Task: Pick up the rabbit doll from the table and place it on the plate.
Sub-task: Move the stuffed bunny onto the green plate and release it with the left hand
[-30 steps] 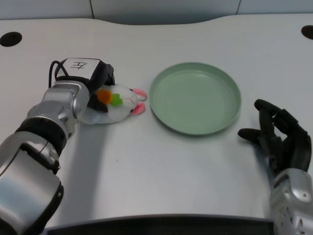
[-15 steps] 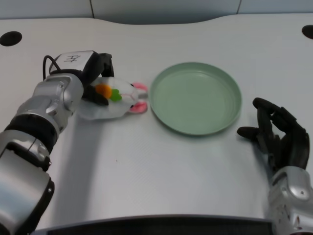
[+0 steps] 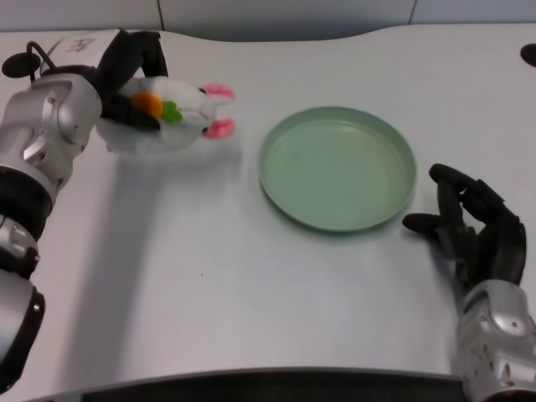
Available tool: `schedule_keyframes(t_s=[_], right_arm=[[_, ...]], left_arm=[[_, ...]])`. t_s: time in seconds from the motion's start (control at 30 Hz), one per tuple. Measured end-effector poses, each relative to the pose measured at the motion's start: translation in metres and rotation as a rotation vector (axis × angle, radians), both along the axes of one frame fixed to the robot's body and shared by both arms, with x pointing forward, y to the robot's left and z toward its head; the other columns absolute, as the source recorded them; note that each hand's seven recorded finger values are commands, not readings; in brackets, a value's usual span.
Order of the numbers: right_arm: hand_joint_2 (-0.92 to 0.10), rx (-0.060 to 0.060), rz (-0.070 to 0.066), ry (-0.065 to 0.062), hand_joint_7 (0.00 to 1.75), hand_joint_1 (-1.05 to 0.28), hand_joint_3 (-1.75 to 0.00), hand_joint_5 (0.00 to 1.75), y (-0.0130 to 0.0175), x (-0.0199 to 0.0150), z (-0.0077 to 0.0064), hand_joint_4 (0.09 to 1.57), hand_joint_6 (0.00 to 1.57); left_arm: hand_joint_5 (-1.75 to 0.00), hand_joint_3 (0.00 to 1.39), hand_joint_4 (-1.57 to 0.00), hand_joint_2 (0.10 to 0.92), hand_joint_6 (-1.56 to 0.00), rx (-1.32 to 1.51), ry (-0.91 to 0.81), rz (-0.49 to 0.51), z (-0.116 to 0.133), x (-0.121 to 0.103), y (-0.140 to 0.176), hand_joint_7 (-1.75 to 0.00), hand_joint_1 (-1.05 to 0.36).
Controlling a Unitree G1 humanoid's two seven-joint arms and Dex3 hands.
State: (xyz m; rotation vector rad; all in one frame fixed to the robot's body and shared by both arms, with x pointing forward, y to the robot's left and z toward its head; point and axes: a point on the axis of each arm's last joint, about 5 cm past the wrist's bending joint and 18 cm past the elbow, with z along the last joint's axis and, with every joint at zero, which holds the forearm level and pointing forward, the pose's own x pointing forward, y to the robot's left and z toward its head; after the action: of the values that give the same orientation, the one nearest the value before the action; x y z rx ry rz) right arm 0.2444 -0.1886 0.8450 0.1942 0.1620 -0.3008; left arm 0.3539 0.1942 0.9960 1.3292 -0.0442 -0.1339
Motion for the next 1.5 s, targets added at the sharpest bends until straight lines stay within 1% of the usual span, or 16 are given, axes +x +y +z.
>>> schedule_keyframes(t_s=[0.13,0.23,0.53,0.57,0.7,0.77,0.87,0.97,1.0,1.07,1.1,1.17,1.27,1.37,1.43,1.5], right_arm=[[-0.92,0.001,0.004,-0.003,0.42,-0.30,-0.26,1.09,-0.0005,0.0003,-0.0014,0.75,0.79],[-0.92,-0.002,0.003,-0.003,0.42,-0.29,-0.26,1.10,-0.0011,0.0022,-0.0019,0.76,0.79],[-0.92,-0.008,0.015,-0.013,0.42,-0.31,-0.24,1.09,-0.0065,0.0071,-0.0026,0.75,0.80],[-0.92,-0.007,0.017,-0.015,0.42,-0.31,-0.24,1.09,-0.0073,0.0071,-0.0032,0.75,0.80],[-0.92,0.013,0.021,-0.027,0.40,-0.31,-0.20,1.04,-0.0119,0.0095,-0.0046,0.80,0.82],[-0.92,0.015,0.023,-0.027,0.39,-0.31,-0.20,1.02,-0.0127,0.0107,-0.0050,0.81,0.82],[-0.92,0.013,0.026,-0.033,0.39,-0.30,-0.23,1.01,-0.0126,0.0104,-0.0058,0.79,0.83],[-0.92,0.009,0.028,-0.037,0.38,-0.30,-0.24,1.01,-0.0122,0.0101,-0.0063,0.79,0.83],[-0.92,0.006,0.029,-0.037,0.38,-0.30,-0.24,1.00,-0.0120,0.0101,-0.0063,0.79,0.83],[-0.92,0.002,0.029,-0.038,0.37,-0.29,-0.24,1.00,-0.0117,0.0101,-0.0063,0.79,0.83],[-0.92,0.002,0.029,-0.038,0.37,-0.30,-0.24,1.01,-0.0116,0.0101,-0.0063,0.79,0.82],[-0.92,0.004,0.030,-0.039,0.37,-0.30,-0.25,1.01,-0.0114,0.0101,-0.0063,0.78,0.82],[-0.92,0.011,0.031,-0.042,0.37,-0.31,-0.24,1.02,-0.0117,0.0099,-0.0066,0.78,0.83],[-0.92,0.010,0.030,-0.041,0.37,-0.31,-0.24,1.03,-0.0115,0.0099,-0.0066,0.78,0.83],[-0.92,0.007,0.029,-0.040,0.37,-0.31,-0.23,1.04,-0.0113,0.0100,-0.0065,0.78,0.83],[-0.92,0.002,0.030,-0.039,0.37,-0.31,-0.22,1.03,-0.0108,0.0102,-0.0064,0.78,0.84]], left_arm=[[-1.75,0.06,-0.56,0.913,-0.51,0.003,-0.023,0.004,0.009,0.000,0.005,-1.55,-0.09],[-1.75,0.04,-0.65,0.909,-0.52,-0.004,-0.023,0.006,0.013,0.000,0.008,-1.73,-0.13],[-1.75,0.03,-0.68,0.915,-0.53,0.007,-0.060,-0.079,0.027,0.005,-0.016,-1.75,-0.07],[-1.71,0.02,-0.62,0.912,-0.57,0.003,-0.062,-0.093,0.028,0.006,-0.021,-1.44,-0.10],[-1.74,0.00,-0.64,0.886,-0.50,-0.007,-0.065,-0.157,0.029,0.008,-0.045,-1.71,-0.11],[-1.73,0.00,-0.61,0.857,-0.57,-0.002,-0.065,-0.181,0.030,0.009,-0.056,-1.57,-0.12],[-1.70,0.01,-0.61,0.863,-0.65,0.001,-0.065,-0.203,0.032,0.010,-0.066,-1.40,-0.10],[-1.74,0.01,-0.64,0.865,-0.58,0.005,-0.065,-0.217,0.032,0.011,-0.072,-1.64,-0.07],[-1.58,0.01,-0.60,0.878,-0.60,0.008,-0.062,-0.221,0.031,0.011,-0.074,-1.36,-0.08],[-1.49,0.01,-0.58,0.885,-0.64,0.008,-0.048,-0.227,0.028,0.011,-0.079,-1.15,-0.09],[-1.64,0.01,-0.59,0.892,-0.60,0.009,-0.043,-0.233,0.026,0.011,-0.082,-1.44,-0.08],[-1.72,0.01,-0.59,0.894,-0.56,0.011,-0.035,-0.249,0.021,0.010,-0.088,-1.58,-0.07],[-1.73,0.01,-0.63,0.869,-0.69,0.013,-0.029,-0.276,0.013,0.008,-0.101,-1.36,-0.11],[-1.39,0.01,-0.62,0.866,-0.72,0.016,-0.008,-0.298,0.007,0.006,-0.114,-1.00,-0.15],[-1.61,0.01,-0.59,0.874,-0.64,0.012,-0.003,-0.315,0.006,0.005,-0.122,-1.36,-0.13],[-1.48,0.01,-0.64,0.894,-0.69,0.006,-0.009,-0.331,0.006,0.003,-0.130,-1.13,-0.17]])
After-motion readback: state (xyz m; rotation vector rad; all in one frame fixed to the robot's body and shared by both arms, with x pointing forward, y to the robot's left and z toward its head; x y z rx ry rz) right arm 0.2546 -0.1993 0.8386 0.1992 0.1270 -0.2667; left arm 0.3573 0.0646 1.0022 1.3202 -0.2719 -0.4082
